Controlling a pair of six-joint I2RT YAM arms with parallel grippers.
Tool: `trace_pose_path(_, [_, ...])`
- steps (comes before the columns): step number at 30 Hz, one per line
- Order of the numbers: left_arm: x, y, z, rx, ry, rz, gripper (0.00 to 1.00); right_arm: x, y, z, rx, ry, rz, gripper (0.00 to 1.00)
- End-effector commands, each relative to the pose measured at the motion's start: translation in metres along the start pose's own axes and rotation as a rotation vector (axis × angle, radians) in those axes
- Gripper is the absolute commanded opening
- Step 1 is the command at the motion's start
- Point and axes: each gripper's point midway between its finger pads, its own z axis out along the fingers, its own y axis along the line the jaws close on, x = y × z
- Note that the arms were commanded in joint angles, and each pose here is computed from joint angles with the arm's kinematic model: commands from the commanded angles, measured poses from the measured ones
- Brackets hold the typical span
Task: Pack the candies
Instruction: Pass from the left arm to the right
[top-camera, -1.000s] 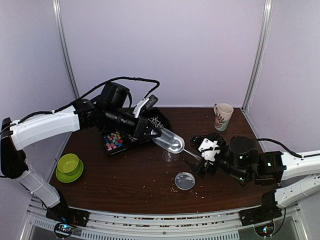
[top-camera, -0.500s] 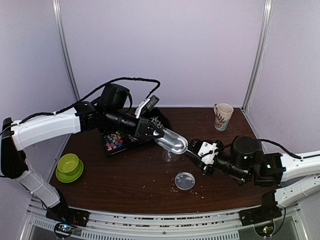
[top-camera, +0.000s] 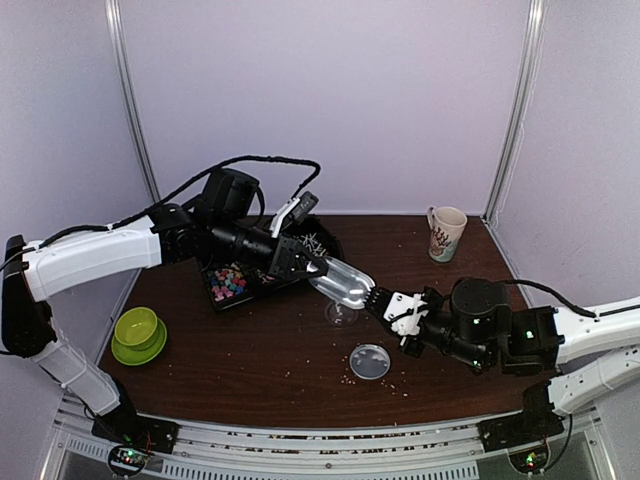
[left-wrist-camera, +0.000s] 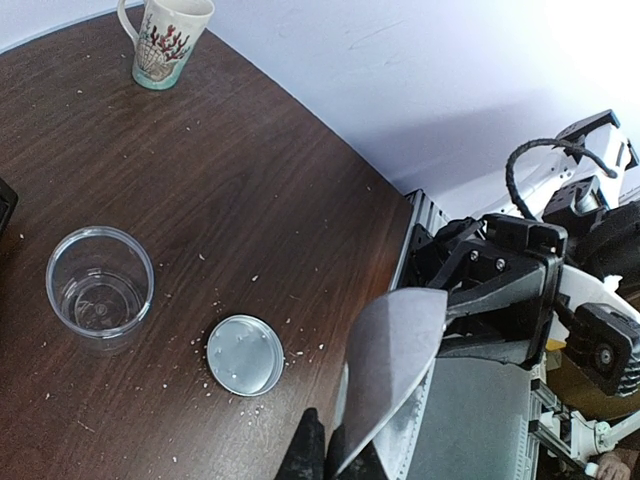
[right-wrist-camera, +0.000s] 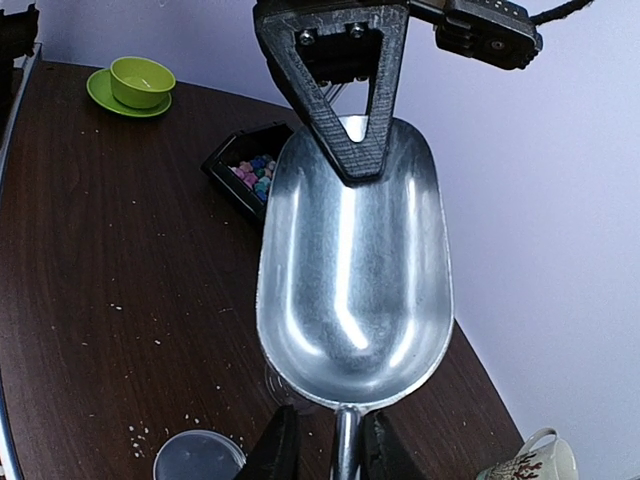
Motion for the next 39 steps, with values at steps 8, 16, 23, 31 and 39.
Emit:
trace_pose_path(8, [-0.012, -0.007, -0.006, 0.027, -0.053, 0.026, 0.0, -0.014, -0.011, -0.008, 0.038, -0.047, 0.028, 0.21])
trace_pose_path(16, [-0.013, -0.008, -0.005, 0.038, -0.06, 0.022, 0.0, -0.014, -0.01, -0.007, 0.04, -0.049, 0.032, 0.2])
trace_pose_path(23, [-0.015, -0.01, -0.004, 0.054, -0.064, 0.022, 0.0, -0.012, -0.009, -0.005, 0.04, -0.041, 0.04, 0.13])
trace_pose_path(31, [-0.013, -0.011, -0.002, 0.07, -0.061, 0.017, 0.0, -0.01, -0.007, -0.003, 0.045, -0.045, 0.05, 0.12])
trace_pose_path(39, [-0.014, -0.012, -0.004, 0.068, -0.064, 0.02, 0.0, -0.003, -0.011, -0.002, 0.076, -0.011, 0.042, 0.2])
